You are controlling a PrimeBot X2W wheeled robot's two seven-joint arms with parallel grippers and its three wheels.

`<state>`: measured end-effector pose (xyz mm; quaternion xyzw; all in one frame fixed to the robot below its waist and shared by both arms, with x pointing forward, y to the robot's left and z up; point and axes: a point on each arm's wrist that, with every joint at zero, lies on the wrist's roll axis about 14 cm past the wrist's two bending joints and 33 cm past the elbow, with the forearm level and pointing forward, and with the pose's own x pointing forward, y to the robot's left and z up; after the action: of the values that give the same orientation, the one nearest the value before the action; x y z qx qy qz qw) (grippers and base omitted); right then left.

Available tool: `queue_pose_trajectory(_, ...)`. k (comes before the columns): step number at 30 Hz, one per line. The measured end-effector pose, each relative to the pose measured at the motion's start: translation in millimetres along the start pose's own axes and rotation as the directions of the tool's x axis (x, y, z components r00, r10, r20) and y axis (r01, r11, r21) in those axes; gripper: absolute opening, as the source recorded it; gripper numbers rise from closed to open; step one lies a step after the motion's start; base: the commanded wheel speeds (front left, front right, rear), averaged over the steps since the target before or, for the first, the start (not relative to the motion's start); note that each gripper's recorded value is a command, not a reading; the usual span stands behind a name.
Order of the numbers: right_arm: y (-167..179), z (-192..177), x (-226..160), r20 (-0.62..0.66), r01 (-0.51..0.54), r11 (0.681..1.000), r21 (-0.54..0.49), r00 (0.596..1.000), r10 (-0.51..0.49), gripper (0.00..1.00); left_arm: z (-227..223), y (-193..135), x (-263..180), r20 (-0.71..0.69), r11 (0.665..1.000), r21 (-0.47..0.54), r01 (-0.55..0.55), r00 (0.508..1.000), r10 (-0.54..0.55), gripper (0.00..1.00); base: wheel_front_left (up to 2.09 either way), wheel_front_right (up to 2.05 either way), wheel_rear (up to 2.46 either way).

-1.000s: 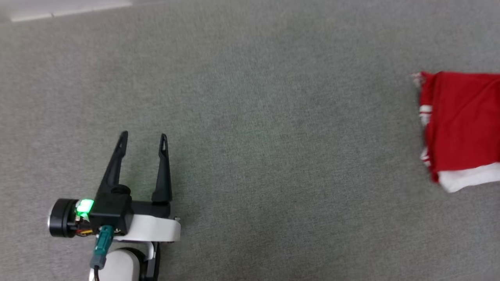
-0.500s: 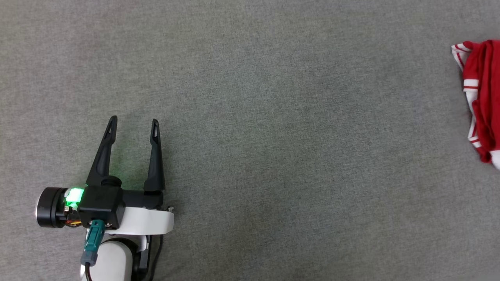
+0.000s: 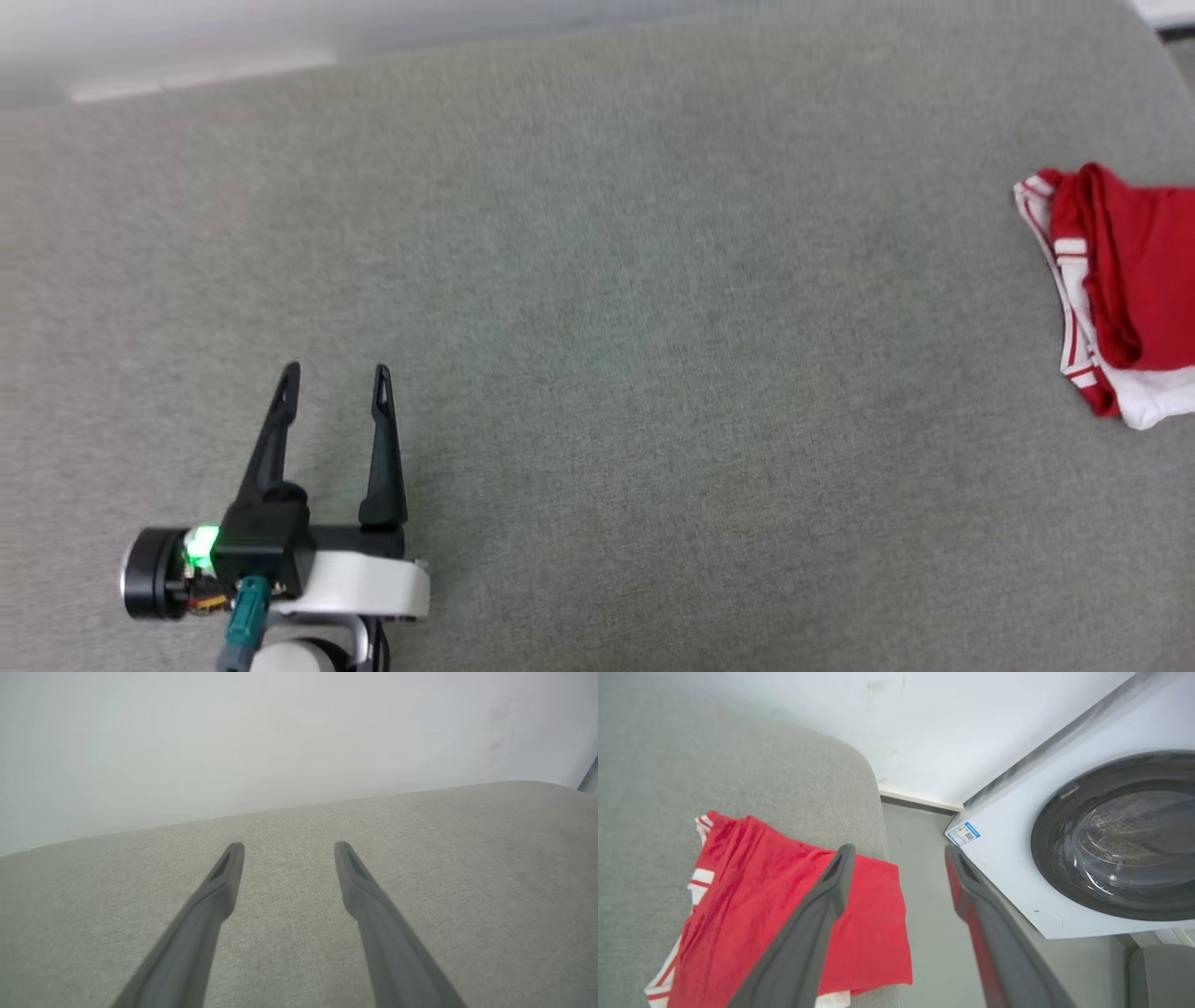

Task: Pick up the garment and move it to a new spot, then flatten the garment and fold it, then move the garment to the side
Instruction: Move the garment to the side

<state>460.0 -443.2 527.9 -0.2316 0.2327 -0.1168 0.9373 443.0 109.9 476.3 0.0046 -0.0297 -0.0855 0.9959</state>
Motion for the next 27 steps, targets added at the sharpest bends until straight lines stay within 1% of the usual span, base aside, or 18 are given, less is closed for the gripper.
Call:
queue_pose_trajectory(2, 1, 27, -9, 0.133, 0.001, 1.0, 0.014, 0.991, -0.003, 1.0, 8, 2, -9, 0.01, 1.0, -0.004, -0.014, 1.0, 0.014, 1.0, 0.0, 0.0, 0.0)
queue_pose_trajectory(4, 4, 52, -20, 0.261, -0.001, 1.0, 0.01, 0.965, -0.001, 1.0, 15, 4, -18, 0.019, 1.0, 0.001, -0.025, 0.999, 0.025, 1.0, 0.0, 0.0, 0.0)
queue_pose_trajectory(6, 8, 79, -33, 0.392, 0.001, 1.0, 0.007, 0.92, -0.003, 1.0, 22, 9, -27, 0.03, 0.999, 0.007, -0.044, 0.999, 0.044, 1.0, 0.0, 0.0, 0.0)
queue_pose_trajectory(9, 25, 109, -55, 0.56, -0.032, 0.998, 0.052, 0.829, -0.003, 1.0, 32, 15, -39, 0.047, 0.998, 0.012, -0.066, 0.997, 0.065, 1.0, 0.0, 0.0, 0.0)
queue_pose_trajectory(14, 69, 143, -94, 0.724, -0.119, 0.987, 0.108, 0.69, 0.003, 1.0, 45, 26, -57, 0.071, 0.994, 0.013, -0.111, 0.991, 0.11, 1.0, 0.0, 0.0, 0.0)
queue_pose_trajectory(18, 101, 157, -128, 0.797, -0.2, 0.965, 0.168, 0.604, -0.014, 1.0, 52, 35, -69, 0.087, 0.989, 0.013, -0.148, 0.985, 0.146, 1.0, 0.0, 0.0, 0.0)
queue_pose_trajectory(19, 109, 158, -136, 0.808, -0.221, 0.958, 0.181, 0.588, -0.018, 1.0, 53, 37, -72, 0.089, 0.988, 0.013, -0.155, 0.984, 0.153, 1.0, 0.0, 0.0, 0.0)
queue_pose_trajectory(20, 116, 158, -143, 0.814, -0.238, 0.952, 0.195, 0.58, -0.021, 1.0, 54, 39, -76, 0.09, 0.986, 0.015, -0.163, 0.983, 0.161, 1.0, 0.0, 0.0, 0.0)
queue_pose_trajectory(22, 133, 148, -153, 0.809, -0.282, 0.933, 0.225, 0.587, -0.018, 1.0, 55, 42, -83, 0.091, 0.985, 0.016, -0.174, 0.981, 0.172, 1.0, 0.0, 0.0, 0.0)
queue_pose_trajectory(27, 167, 120, -168, 0.773, -0.354, 0.891, 0.283, 0.635, 0.007, 1.0, 60, 49, -96, 0.103, 0.98, 0.019, -0.198, 0.975, 0.195, 1.0, 0.0, 0.0, 0.0)
